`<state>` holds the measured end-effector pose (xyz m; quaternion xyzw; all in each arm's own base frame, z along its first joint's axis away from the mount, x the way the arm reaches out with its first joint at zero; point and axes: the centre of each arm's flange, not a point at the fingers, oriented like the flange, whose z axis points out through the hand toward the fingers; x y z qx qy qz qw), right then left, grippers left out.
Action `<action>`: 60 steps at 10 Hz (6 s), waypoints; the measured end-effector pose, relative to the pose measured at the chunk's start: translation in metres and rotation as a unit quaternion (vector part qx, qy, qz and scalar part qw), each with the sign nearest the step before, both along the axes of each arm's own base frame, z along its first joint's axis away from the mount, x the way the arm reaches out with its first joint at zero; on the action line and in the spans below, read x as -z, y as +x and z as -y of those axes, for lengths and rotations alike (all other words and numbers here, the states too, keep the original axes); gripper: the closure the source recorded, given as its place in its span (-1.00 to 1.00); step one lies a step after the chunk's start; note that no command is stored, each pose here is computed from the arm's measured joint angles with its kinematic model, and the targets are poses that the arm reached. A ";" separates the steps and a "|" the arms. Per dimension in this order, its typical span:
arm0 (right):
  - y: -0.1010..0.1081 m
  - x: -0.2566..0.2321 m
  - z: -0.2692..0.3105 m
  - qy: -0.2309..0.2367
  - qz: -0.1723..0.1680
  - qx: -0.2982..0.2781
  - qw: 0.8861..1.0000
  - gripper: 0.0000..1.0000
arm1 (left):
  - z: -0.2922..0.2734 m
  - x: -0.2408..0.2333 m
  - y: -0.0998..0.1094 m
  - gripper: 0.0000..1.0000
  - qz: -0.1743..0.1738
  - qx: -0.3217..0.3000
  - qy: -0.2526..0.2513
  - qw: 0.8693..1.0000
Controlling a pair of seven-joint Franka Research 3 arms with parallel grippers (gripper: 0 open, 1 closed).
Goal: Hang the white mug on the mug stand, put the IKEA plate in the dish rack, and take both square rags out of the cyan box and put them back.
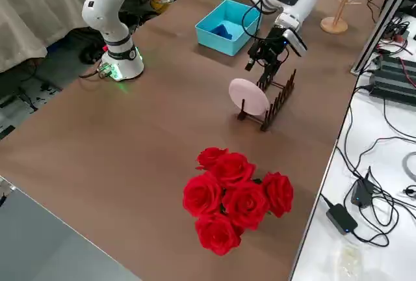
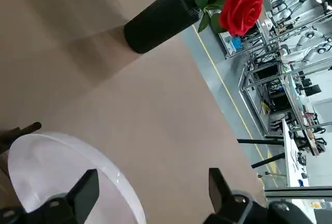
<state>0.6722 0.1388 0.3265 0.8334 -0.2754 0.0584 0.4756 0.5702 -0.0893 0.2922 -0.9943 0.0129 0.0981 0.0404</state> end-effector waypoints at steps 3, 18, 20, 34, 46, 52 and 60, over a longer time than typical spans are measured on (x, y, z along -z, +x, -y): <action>0.001 0.006 0.000 0.001 -0.002 -0.002 1.000 -0.88 | -0.041 0.061 0.002 0.85 -0.001 0.008 0.005 1.000; 0.014 0.032 0.012 0.019 -0.007 -0.030 0.999 -0.89 | -0.315 0.082 -0.023 0.85 -0.002 0.165 -0.042 0.985; 0.013 0.036 0.007 0.019 -0.009 -0.033 0.999 -0.89 | -0.289 0.091 0.002 0.85 0.023 0.158 -0.065 0.985; 0.001 0.041 -0.020 0.040 -0.040 -0.034 0.998 -0.93 | -0.220 0.099 0.042 0.85 0.035 0.101 -0.014 0.994; -0.099 -0.274 0.006 0.550 -0.109 -0.149 0.815 -0.95 | -0.235 0.105 0.038 0.85 0.093 0.081 -0.124 0.984; -0.237 -0.152 -0.120 0.554 -0.122 -0.171 0.805 -0.97 | -0.099 0.044 0.040 0.85 0.080 -0.011 -0.093 0.992; -0.340 0.037 -0.250 0.518 -0.061 -0.160 0.838 -0.95 | 0.131 -0.137 -0.073 0.85 0.057 0.001 -0.096 0.994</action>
